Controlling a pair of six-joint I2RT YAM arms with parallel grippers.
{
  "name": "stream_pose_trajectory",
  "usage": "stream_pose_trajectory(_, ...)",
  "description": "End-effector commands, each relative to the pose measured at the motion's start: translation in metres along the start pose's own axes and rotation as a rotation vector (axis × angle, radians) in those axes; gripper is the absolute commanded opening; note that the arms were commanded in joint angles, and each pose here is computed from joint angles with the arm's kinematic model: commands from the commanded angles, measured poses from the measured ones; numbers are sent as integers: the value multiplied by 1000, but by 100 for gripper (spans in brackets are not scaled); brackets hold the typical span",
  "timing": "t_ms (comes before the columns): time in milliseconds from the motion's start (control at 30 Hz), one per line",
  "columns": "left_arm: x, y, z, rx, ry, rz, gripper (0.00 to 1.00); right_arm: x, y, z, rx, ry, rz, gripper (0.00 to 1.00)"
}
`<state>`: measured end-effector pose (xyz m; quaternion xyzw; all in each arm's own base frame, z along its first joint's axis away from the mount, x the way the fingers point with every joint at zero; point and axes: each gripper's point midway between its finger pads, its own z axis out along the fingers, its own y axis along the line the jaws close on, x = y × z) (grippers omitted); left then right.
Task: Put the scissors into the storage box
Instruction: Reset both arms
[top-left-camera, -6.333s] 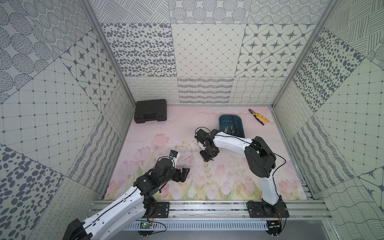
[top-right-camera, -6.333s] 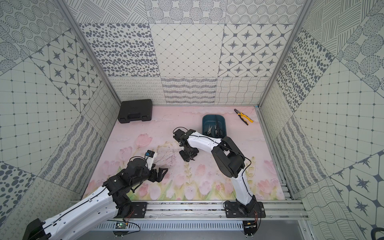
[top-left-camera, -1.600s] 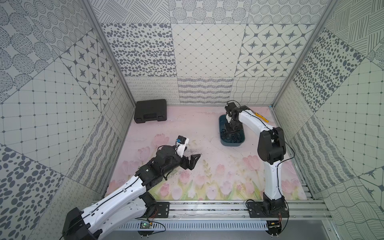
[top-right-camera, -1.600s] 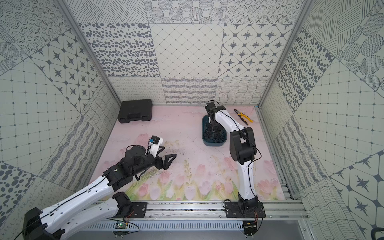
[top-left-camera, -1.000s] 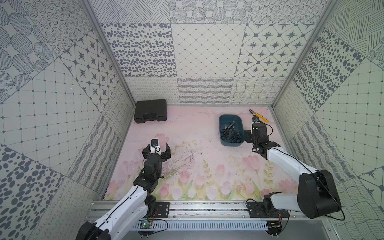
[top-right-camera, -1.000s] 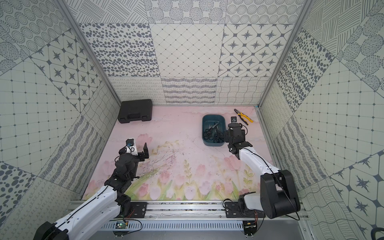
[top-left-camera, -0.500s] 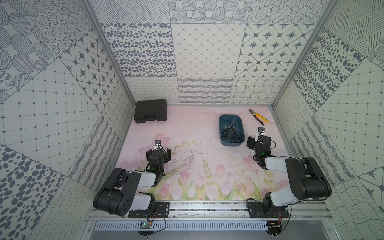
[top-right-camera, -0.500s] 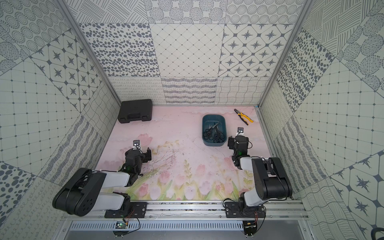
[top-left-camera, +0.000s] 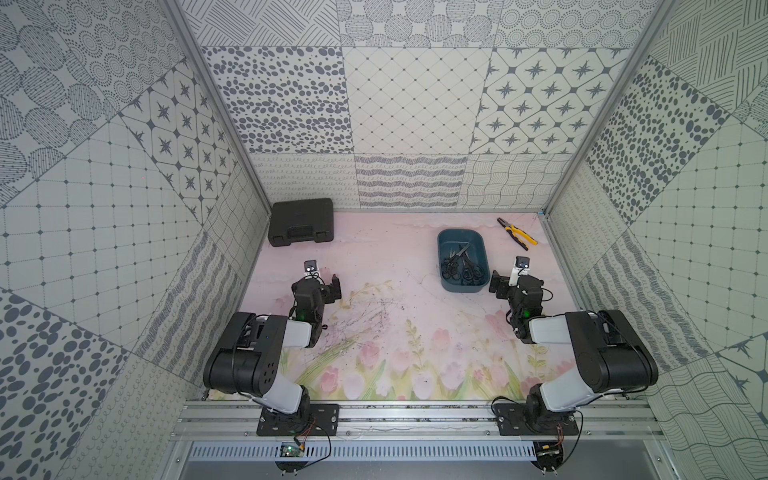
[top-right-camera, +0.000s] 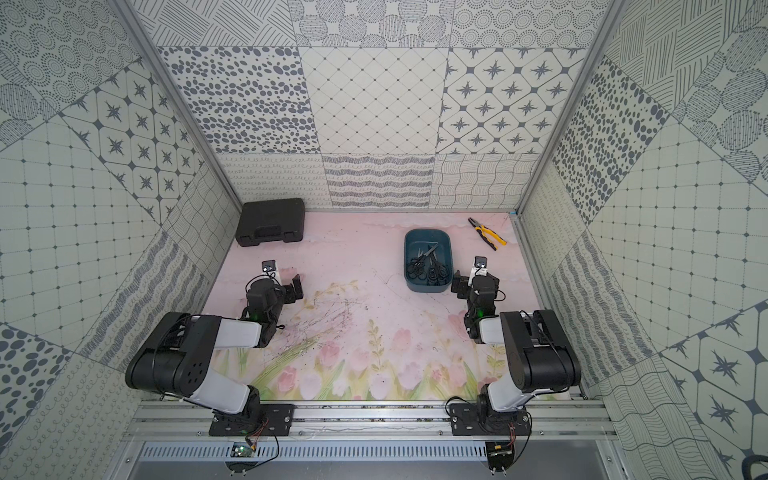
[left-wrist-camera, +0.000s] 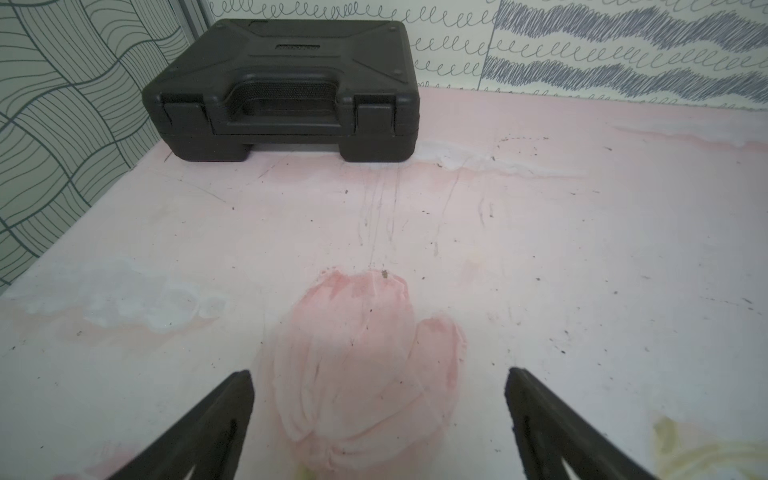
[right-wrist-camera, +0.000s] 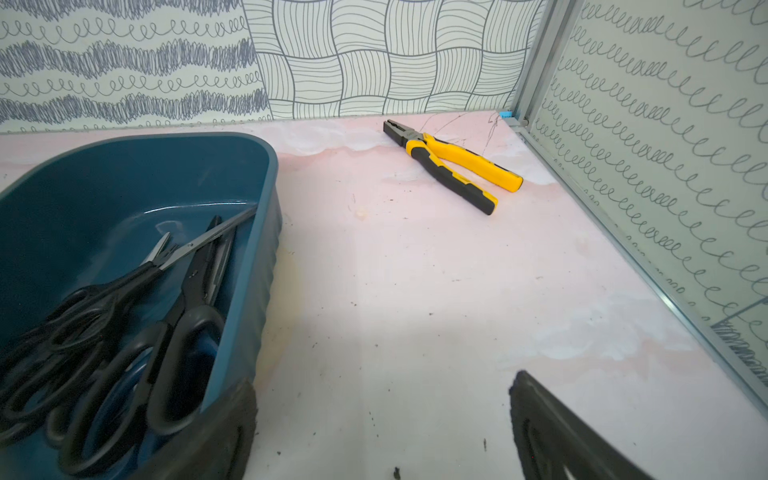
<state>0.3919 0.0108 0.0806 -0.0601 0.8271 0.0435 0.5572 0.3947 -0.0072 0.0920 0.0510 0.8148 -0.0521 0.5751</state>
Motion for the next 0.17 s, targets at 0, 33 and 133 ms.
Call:
stream_pose_trajectory(0,0,-9,2,68,12,-31,99,-17,0,1,6,-55,18,97)
stream_pose_trajectory(33,1,-9,2,69,16,-29,100,-17,0,1,6,-56,18,97)
stream_pose_trajectory(133,0,-9,2,66,15,-28,99,-17,0,1,6,-57,17,97)
